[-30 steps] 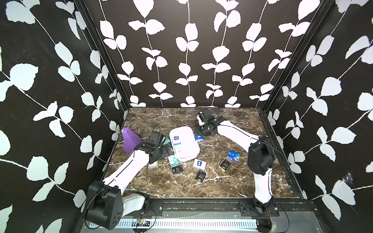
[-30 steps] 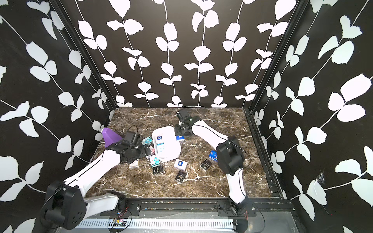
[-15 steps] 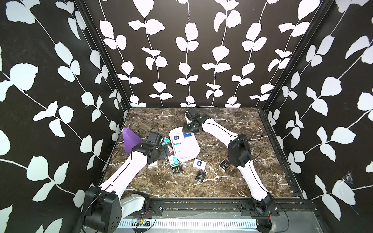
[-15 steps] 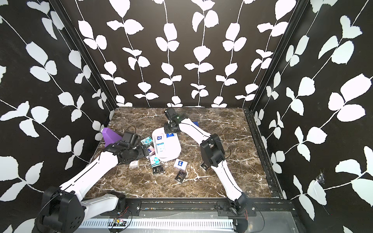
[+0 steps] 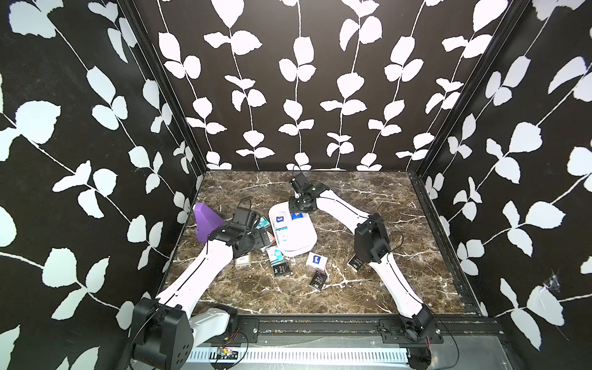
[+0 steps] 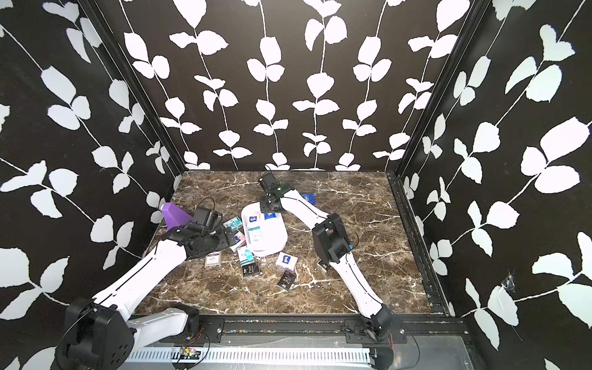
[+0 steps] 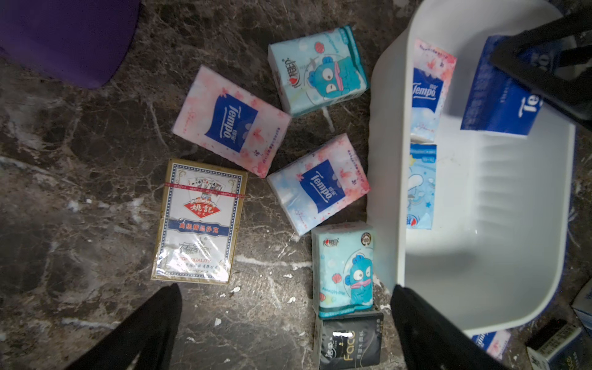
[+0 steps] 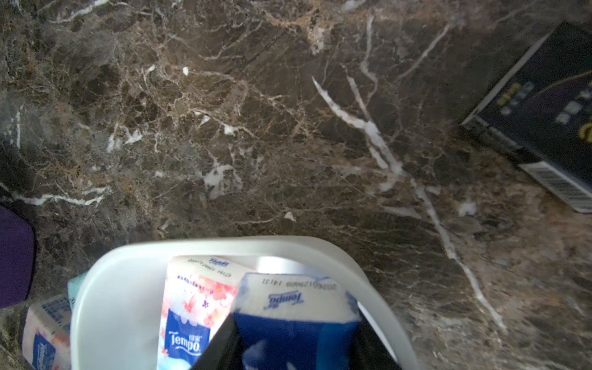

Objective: Put the pocket tissues into the storage box
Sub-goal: Place the pocket tissues in the storage box, then pick up the pocket tissues from the center of the board.

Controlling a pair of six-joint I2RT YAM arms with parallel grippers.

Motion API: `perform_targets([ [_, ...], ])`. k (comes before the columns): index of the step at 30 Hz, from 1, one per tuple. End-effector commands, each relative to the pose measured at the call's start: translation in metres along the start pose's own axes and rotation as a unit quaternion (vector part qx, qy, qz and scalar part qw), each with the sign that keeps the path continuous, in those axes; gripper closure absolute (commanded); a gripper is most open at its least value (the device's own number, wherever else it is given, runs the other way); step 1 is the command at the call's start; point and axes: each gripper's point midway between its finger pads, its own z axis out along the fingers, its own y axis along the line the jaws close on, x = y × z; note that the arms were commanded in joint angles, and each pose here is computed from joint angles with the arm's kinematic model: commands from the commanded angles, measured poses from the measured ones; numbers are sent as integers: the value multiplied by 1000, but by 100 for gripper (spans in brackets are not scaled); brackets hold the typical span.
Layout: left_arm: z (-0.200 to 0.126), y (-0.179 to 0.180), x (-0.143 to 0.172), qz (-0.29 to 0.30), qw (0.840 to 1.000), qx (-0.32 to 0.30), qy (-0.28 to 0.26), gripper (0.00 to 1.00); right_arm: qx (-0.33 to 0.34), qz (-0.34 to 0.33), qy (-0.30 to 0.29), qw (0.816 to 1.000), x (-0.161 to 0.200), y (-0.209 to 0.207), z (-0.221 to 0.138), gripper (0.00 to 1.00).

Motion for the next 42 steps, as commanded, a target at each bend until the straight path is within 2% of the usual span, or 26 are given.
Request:
perform_targets([
  [1, -13, 6, -4, 6, 1000, -10, -10, 1, -14, 12, -23, 1000, -9, 17, 2, 54],
  [5, -15, 8, -3, 10, 1000, -10, -11, 1, -27, 31, -22, 999, -9, 21, 12, 51],
  [11, -15, 8, -3, 8, 1000, -10, -13, 1, -60, 43, -28, 997, -15, 35, 9, 38],
  [20, -14, -1, -8, 0, 1000, 10, -15, 1, -131, 49, -82, 987, -53, 63, -51, 32],
  [26, -10, -14, -12, 3, 1000, 29, -3, 1, -132, 12, -89, 987, -50, 60, -95, 28],
  [32, -4, -28, -14, -6, 998, 55, 11, 1, -84, -5, -92, 992, -32, 16, -123, 25],
  [36, -2, -33, -13, -12, 998, 64, 21, 1, -15, -5, -79, 997, -20, -37, -128, 23],
  [38, 0, -35, -13, -13, 997, 67, 26, 1, 15, 13, -68, 998, -16, -64, -127, 22],
  [42, 2, -39, -14, -14, 997, 68, 33, 1, 57, 96, -57, 992, -16, -111, -128, 19],
])
